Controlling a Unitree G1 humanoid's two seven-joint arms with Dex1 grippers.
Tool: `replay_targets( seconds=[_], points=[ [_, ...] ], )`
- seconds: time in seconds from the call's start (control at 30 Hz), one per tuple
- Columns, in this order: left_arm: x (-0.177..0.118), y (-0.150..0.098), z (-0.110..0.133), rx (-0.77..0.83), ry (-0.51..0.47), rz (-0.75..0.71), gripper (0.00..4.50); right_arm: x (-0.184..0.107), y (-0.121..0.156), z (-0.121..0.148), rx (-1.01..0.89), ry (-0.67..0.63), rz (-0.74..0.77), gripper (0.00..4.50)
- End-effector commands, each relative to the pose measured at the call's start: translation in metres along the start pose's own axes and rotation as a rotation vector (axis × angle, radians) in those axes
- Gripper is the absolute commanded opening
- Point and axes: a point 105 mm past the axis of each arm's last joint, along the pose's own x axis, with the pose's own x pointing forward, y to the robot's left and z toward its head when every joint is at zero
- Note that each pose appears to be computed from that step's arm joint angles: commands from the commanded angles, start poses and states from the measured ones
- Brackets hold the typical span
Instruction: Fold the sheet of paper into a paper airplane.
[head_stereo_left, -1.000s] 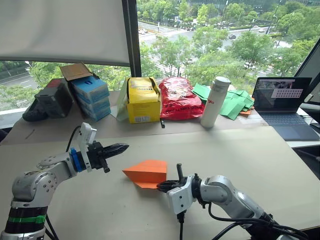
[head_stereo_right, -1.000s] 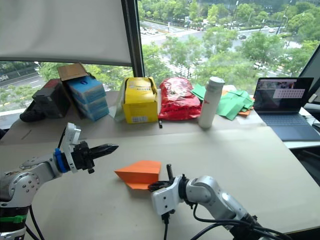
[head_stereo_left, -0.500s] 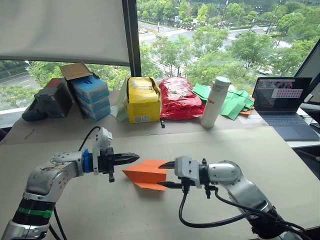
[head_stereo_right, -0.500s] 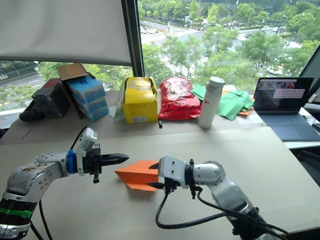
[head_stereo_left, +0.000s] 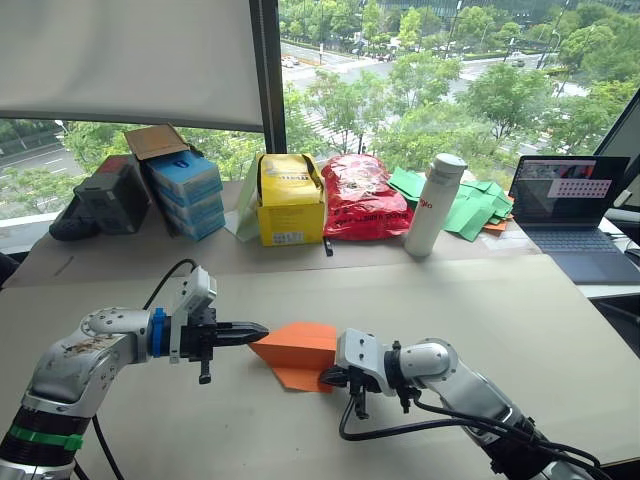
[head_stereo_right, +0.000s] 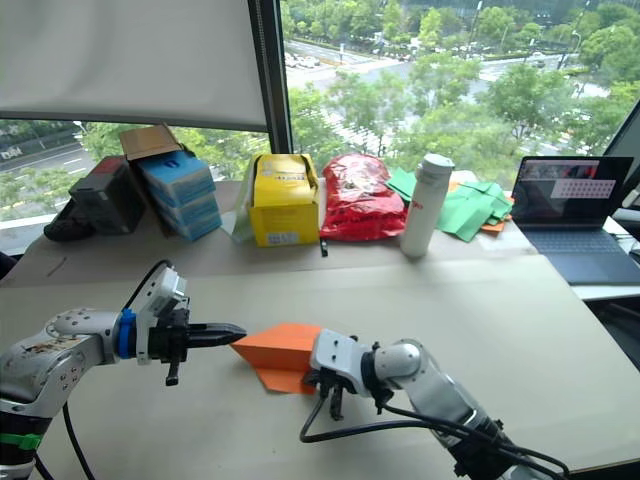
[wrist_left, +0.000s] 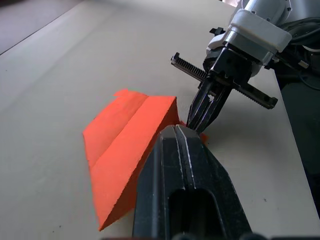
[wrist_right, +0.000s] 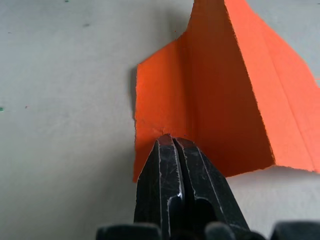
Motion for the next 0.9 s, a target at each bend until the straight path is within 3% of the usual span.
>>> replay_targets(
  seconds=[0.03, 0.17, 0.47, 0.9],
  points=[
    [-0.005, 0.005, 0.005, 0.064, 0.023, -0.013, 0.0, -0.002, 0.001, -0.016, 0.014, 0.069, 0.016, 0.04],
    [0.001, 0.02, 0.008, 0.113, 0.027, -0.029, 0.0, -0.003, -0.004, -0.016, -0.003, 0.083, 0.001, 0.04],
    [0.048, 0.046, -0.005, 0.332, 0.137, -0.113, 0.0, -0.01, -0.005, -0.016, -0.029, 0.109, -0.02, 0.04],
    [0.062, 0.033, -0.021, 0.444, 0.215, -0.269, 0.0, -0.013, -0.009, -0.013, -0.011, 0.108, -0.071, 0.04]
  ],
)
